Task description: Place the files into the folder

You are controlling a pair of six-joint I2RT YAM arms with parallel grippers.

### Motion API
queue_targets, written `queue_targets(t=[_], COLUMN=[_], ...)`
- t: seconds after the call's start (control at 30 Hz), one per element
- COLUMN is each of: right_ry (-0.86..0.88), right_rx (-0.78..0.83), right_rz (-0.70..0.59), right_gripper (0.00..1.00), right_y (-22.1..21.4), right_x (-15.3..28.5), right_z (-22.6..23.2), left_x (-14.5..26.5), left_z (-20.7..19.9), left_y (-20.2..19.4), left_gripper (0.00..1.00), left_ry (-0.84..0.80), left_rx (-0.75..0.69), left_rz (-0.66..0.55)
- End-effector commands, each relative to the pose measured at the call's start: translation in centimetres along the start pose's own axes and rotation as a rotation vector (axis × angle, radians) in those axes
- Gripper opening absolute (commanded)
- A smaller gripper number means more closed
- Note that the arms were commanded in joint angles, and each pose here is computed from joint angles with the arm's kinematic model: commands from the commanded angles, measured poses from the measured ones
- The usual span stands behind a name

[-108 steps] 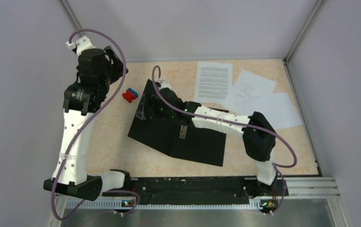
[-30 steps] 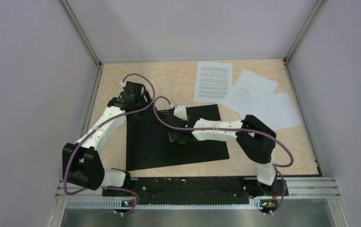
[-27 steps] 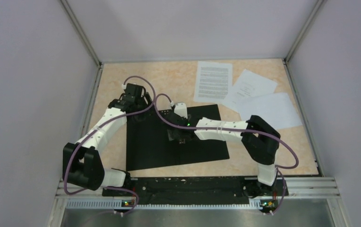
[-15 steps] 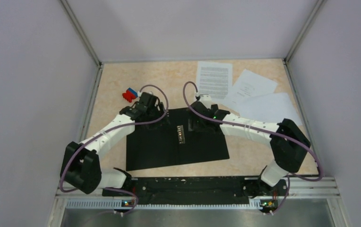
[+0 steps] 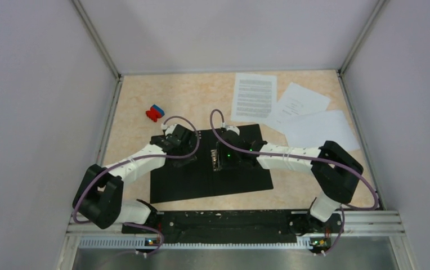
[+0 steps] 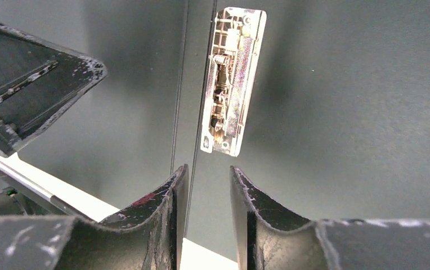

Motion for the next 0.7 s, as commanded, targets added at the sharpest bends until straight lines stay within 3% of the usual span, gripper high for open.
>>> queue_targets(t=[0.0, 0.33, 0.53, 0.67], right_ry=[0.076, 0.005, -0.08, -0.14], right_rx=[-0.001, 0.021, 0.026, 0.033], right_rz=[0.004, 0.022, -0.006, -0.004], right_gripper=[0.32, 0.29, 0.14, 0.12], right_y=[0.3, -0.4, 0.2, -0.1], right_x=[-1.3, -3.4, -3.7, -4.0], right_z=[2.4, 2.4, 2.0, 1.1], left_x=[-1.0, -2.0, -2.3, -2.2], left_z=[1.1, 2.7, 3.0, 2.9], left_y=[0.3, -0.2, -0.4, -0.2], left_gripper=[0.6, 0.58, 0.58, 0.58], left_ry=[0.037, 0.117, 0.134, 0.132], left_rx=[0.056, 0.061, 0.062, 0.058], left_rz=[-0.036, -0.032, -0.027, -0.03])
Point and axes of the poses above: each gripper's point midway between its finger pads, its own x axis back along the fingers, its own z axis along the line the jaws close on, y = z × x, the point moved 3 cm from there along x, back along the fingers, and after that the axes turned 2 degrees about x, right-handed, at the moved point
